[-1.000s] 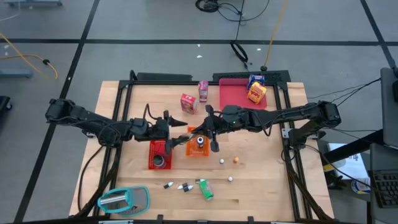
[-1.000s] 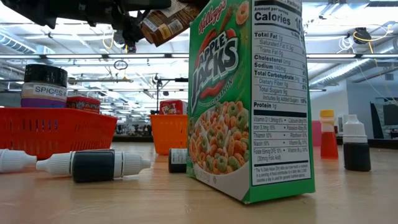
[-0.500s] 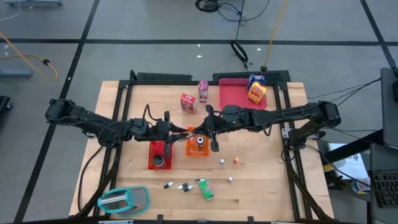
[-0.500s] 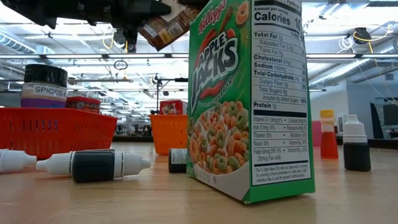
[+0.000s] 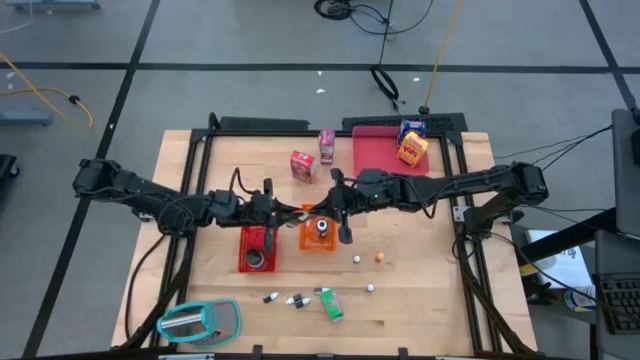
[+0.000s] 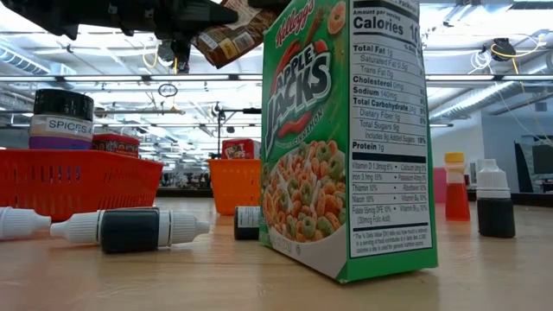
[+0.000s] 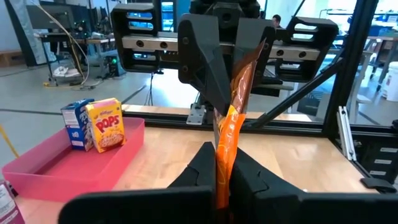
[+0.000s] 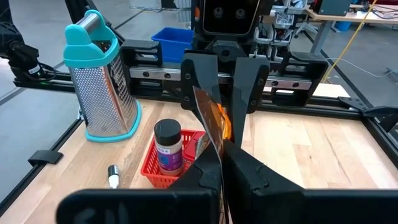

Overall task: Pick & Place Kitchen Items
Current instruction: Put the orange seasoning pack into the red bin

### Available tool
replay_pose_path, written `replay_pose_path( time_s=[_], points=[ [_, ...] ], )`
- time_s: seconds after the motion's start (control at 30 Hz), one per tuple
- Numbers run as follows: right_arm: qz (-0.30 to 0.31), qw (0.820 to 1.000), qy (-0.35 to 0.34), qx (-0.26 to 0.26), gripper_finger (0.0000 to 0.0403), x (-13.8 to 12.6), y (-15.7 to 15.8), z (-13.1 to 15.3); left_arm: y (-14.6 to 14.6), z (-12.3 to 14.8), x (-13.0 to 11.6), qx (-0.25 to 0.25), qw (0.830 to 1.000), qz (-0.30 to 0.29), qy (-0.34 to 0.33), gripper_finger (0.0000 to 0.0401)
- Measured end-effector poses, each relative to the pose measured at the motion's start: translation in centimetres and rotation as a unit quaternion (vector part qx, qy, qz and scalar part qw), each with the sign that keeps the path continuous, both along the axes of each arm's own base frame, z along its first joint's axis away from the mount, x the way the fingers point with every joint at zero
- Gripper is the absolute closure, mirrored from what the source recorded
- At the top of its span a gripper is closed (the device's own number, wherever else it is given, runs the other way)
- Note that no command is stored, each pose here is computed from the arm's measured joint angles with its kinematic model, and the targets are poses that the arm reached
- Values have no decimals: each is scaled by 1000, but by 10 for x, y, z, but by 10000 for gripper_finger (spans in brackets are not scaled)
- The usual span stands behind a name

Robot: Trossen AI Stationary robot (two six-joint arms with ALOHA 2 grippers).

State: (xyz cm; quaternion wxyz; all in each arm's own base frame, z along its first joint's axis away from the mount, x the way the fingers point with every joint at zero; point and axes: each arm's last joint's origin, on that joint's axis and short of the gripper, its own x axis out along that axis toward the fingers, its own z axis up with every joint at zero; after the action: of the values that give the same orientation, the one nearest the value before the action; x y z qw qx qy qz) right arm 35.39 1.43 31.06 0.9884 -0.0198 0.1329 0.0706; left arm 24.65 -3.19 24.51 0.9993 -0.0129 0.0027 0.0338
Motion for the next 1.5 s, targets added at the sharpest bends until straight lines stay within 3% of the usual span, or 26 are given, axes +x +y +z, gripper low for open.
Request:
replay_pose_path(
  time_s=[0.2,0.53,0.9,1.2,1.5],
  points=[
    [1,1000,21,-1,379,-1,0,-4,-2,4,-8,0,1000,3,12,396],
    [4,999,44,-10,335,-3,0,-8,-13,17,-44,-6,998,19,56,396],
    [5,999,50,-11,319,-3,0,-9,-32,18,-87,-93,989,-26,113,398],
    [5,999,49,-14,318,-3,0,-9,-62,12,-102,-147,974,-93,146,397],
    [5,999,49,-14,319,-3,0,-9,-89,-8,-100,-128,975,-50,175,398]
  ],
)
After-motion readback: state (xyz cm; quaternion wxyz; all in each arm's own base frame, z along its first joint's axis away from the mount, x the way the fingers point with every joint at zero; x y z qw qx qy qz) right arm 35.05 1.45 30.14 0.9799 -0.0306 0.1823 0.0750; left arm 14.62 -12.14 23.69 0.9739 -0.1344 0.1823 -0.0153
